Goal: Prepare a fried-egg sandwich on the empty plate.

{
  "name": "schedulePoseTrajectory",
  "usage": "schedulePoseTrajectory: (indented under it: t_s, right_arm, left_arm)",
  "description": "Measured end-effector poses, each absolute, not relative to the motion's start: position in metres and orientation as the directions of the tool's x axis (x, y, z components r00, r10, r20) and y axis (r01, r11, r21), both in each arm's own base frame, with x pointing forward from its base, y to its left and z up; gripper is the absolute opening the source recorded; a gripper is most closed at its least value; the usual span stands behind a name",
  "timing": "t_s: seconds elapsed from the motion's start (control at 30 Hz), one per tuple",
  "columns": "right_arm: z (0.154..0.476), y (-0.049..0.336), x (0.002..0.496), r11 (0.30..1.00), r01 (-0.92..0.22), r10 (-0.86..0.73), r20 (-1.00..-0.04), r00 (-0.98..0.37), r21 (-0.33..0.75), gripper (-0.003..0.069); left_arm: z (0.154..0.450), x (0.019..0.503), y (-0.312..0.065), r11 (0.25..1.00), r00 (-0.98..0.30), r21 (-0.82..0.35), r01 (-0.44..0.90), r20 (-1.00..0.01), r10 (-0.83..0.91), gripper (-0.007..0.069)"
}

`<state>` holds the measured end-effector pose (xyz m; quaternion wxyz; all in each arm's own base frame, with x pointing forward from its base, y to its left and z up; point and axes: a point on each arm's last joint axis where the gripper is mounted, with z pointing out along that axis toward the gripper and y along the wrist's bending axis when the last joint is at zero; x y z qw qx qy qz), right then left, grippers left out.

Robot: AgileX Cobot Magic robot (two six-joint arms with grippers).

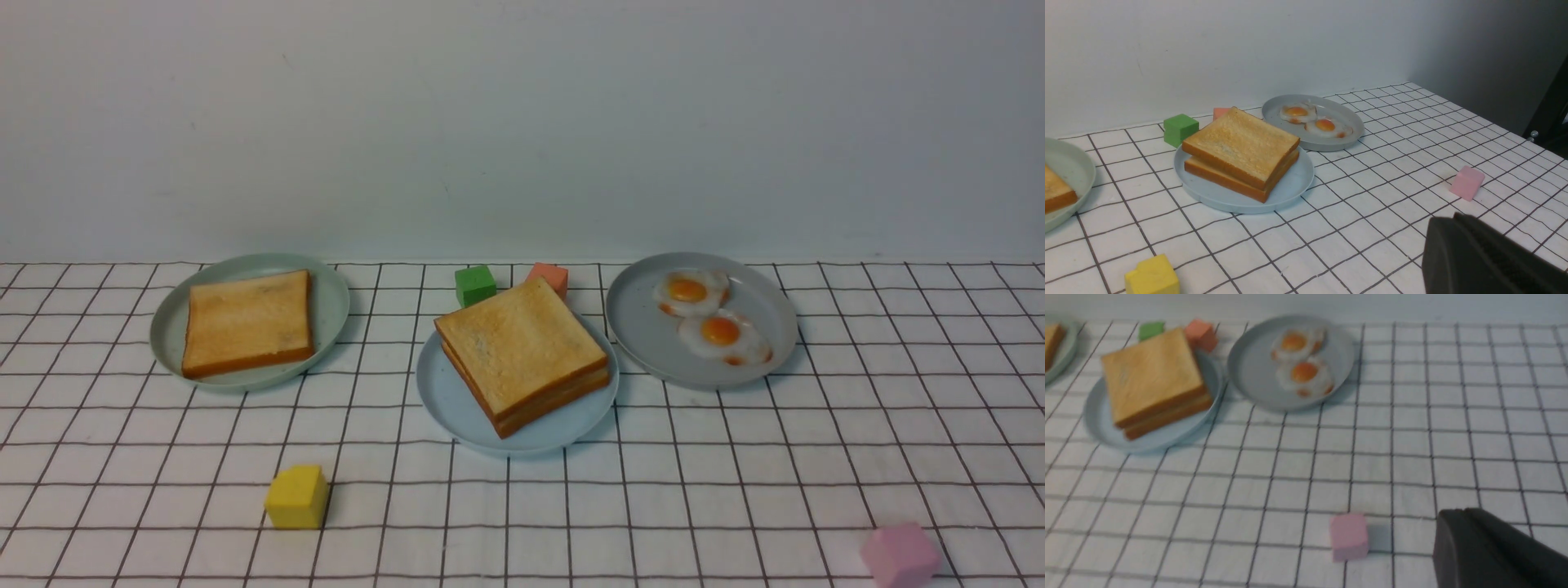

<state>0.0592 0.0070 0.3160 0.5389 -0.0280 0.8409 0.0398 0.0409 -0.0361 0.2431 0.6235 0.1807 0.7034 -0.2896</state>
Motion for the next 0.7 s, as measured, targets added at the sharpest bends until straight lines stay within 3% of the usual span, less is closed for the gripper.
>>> schedulePoseTrajectory:
  t_s: [0.1,0.3,0.7]
  right_arm:
    - [0.253,0.003,0.055,0.999,-0.027,0.026,-0.942,-0.333,0.037,0.0027]
    - [0.181,0.002,0.053,0.997,0.005,0.078,-0.937,-0.341,0.081,0.0011]
    - [0.173,0.004,0.051,0.986,0.013,0.163,-0.935,-0.316,0.167,-0.0008]
  left_arm:
    - [0.243,0.041,-0.036,0.767,-0.157,-0.182,0.615,-0.982,-0.107,-0.0003]
    - [0.243,0.041,-0.036,0.767,-0.157,-0.182,0.615,-0.982,-0.107,-0.0003]
    - [0.243,0.041,-0.036,0.767,-0.160,-0.184,0.615,-0.981,-0.107,0.0005]
